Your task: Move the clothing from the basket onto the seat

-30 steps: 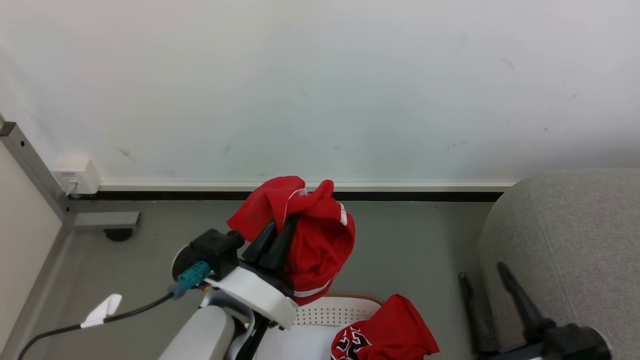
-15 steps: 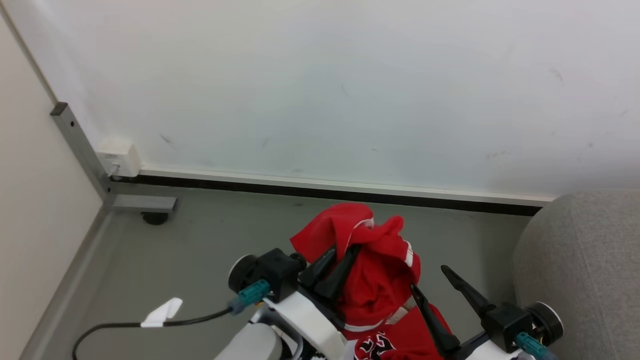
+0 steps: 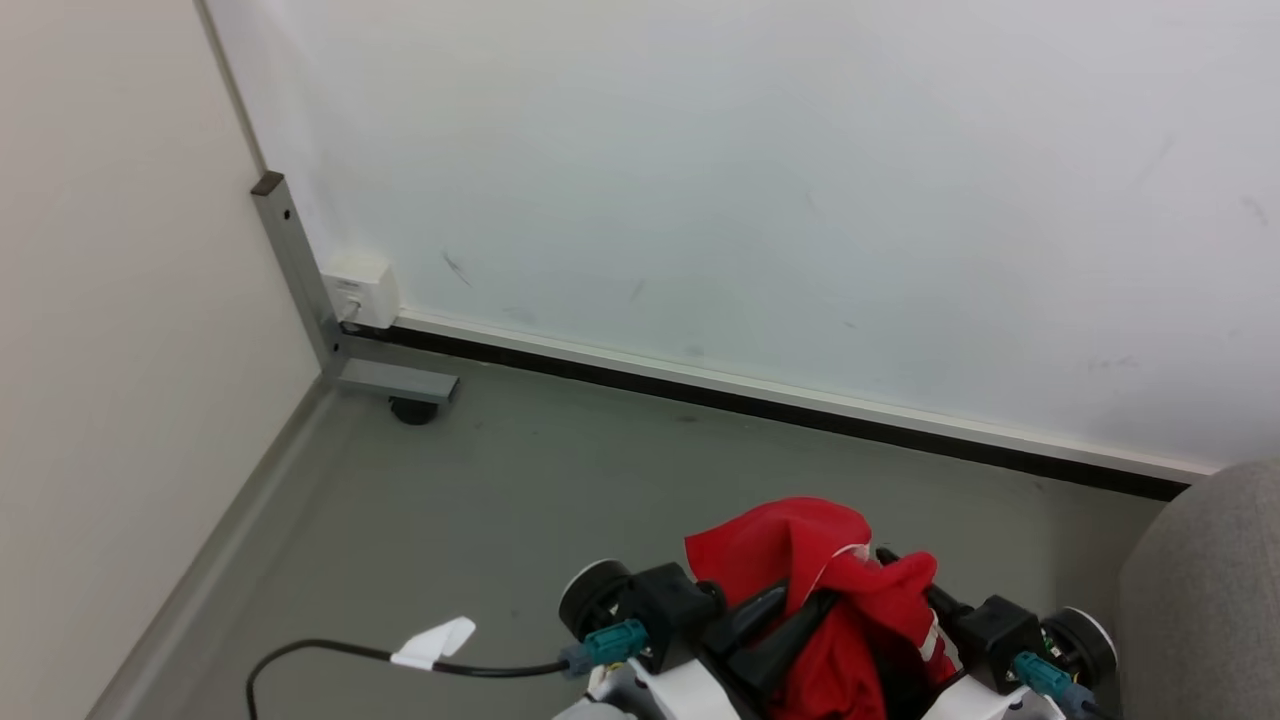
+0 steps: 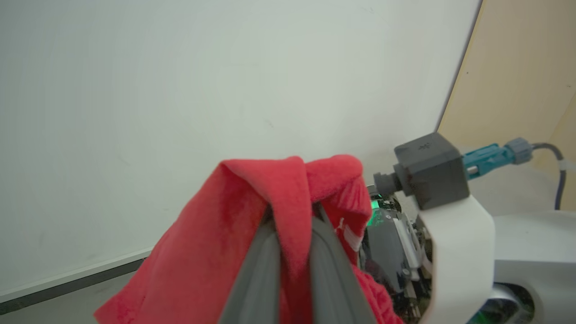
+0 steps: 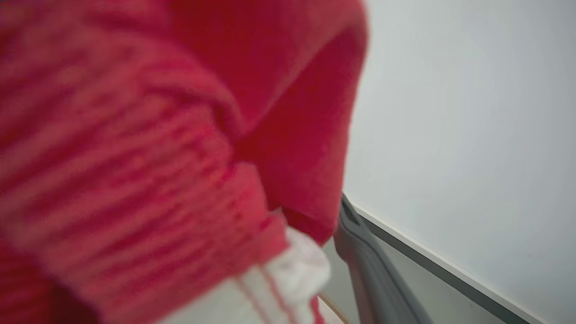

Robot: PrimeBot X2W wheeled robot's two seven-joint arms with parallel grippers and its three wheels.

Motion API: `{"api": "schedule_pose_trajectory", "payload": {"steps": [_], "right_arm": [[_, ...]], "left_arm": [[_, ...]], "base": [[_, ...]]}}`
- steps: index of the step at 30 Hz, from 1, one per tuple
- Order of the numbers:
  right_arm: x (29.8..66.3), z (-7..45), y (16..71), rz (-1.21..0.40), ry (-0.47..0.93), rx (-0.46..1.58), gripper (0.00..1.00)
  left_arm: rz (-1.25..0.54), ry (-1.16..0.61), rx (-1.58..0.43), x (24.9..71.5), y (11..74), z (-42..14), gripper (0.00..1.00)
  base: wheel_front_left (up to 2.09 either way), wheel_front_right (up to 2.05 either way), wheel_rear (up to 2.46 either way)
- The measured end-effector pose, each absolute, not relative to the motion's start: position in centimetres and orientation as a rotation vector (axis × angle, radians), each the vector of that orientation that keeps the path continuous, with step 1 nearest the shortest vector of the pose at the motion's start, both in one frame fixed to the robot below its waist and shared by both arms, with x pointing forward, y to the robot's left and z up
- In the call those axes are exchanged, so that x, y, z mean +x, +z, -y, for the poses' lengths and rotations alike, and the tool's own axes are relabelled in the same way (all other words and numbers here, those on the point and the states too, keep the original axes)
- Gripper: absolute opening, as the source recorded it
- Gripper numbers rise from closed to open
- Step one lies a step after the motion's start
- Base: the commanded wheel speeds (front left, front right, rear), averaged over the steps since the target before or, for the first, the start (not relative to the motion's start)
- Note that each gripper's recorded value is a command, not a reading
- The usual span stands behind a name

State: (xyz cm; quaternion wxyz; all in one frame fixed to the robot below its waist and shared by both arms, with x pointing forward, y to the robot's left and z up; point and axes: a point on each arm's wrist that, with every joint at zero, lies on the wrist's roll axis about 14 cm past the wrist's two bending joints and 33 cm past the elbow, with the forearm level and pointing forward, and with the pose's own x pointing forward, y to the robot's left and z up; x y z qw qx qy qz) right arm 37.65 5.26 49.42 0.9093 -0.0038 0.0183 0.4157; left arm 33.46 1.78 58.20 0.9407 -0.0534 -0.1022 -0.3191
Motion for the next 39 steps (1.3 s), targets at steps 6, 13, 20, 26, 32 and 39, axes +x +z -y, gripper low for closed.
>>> {"api": "schedule_pose_trajectory", "payload": {"steps": [6,13,20,26,32,39], "right_arm": [[36.8,-6.4,49.2,-0.053,0.9,-0.009,0.0],[36.9,-6.0,49.6,-0.046,0.886,0.013,0.0],[37.4,-5.3,50.4,-0.023,0.856,0.037,0.0],[38.5,-3.9,51.6,0.009,0.797,0.076,0.0],[40.9,0.0,54.4,0.088,0.655,0.171,0.0],[42.2,6.3,57.3,0.192,0.493,0.186,0.0]], "left_arm": [[0.21,-0.616,-0.108,33.5,58.4,-3.2,0.0],[0.213,-0.605,-0.108,33.9,58.5,-3.7,0.0],[0.207,-0.609,-0.112,34.3,58.3,-3.4,0.0],[0.199,-0.62,-0.122,34.8,58.2,-2.9,1.0],[0.175,-0.652,-0.136,35.2,57.5,-1.8,1.0],[0.146,-0.732,-0.146,35.4,56.6,0.8,1.0]], "base": [[0.0,0.0,0.0],[0.0,0.0,0.0],[0.0,0.0,0.0],[0.0,0.0,0.0],[0.0,0.0,0.0],[0.0,0.0,0.0]]}}
